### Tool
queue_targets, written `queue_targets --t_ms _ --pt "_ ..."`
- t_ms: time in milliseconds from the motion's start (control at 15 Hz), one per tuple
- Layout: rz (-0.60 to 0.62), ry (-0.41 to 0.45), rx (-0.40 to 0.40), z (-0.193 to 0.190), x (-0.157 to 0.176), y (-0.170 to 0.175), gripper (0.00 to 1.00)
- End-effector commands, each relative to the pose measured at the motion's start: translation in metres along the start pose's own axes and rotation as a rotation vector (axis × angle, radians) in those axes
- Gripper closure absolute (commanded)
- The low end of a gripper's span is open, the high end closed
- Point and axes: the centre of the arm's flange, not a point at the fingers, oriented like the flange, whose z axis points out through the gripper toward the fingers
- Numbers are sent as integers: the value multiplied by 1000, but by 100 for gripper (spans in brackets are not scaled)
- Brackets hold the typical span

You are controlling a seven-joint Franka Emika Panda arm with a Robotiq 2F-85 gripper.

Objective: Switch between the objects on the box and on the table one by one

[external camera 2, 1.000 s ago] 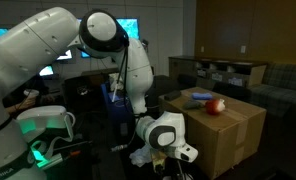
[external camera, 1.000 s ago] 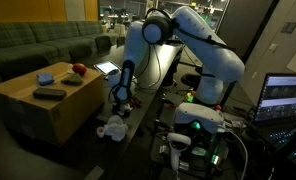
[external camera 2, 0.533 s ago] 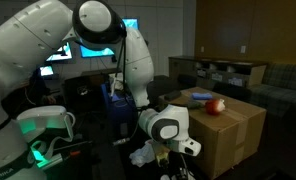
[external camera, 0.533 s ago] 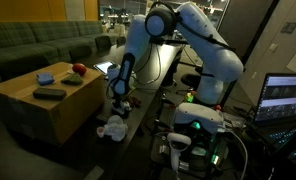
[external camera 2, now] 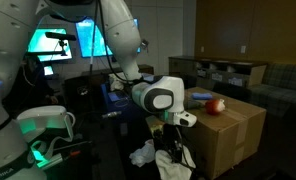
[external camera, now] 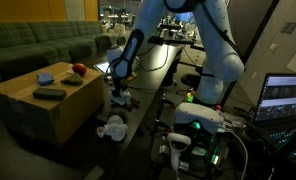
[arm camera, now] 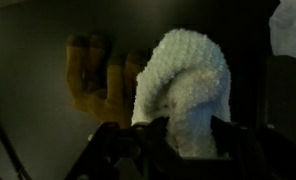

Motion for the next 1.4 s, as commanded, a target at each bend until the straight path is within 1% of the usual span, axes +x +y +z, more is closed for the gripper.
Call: queue_targets --t_ms 0,133,333,600,733,1000,1333 --pt "48 71 -34 -88 -30 -7 86" --pt "80 138 -67 -129 -29 -20 86" --pt "120 254 -110 -190 -11 -46 86" --pt "105 409 -143 -250 34 -80 86" --pt "71 473 -143 -271 62 -97 86" --pt "34 557 -135 -282 110 -122 86" --pt "25 607 -124 -271 165 -151 86"
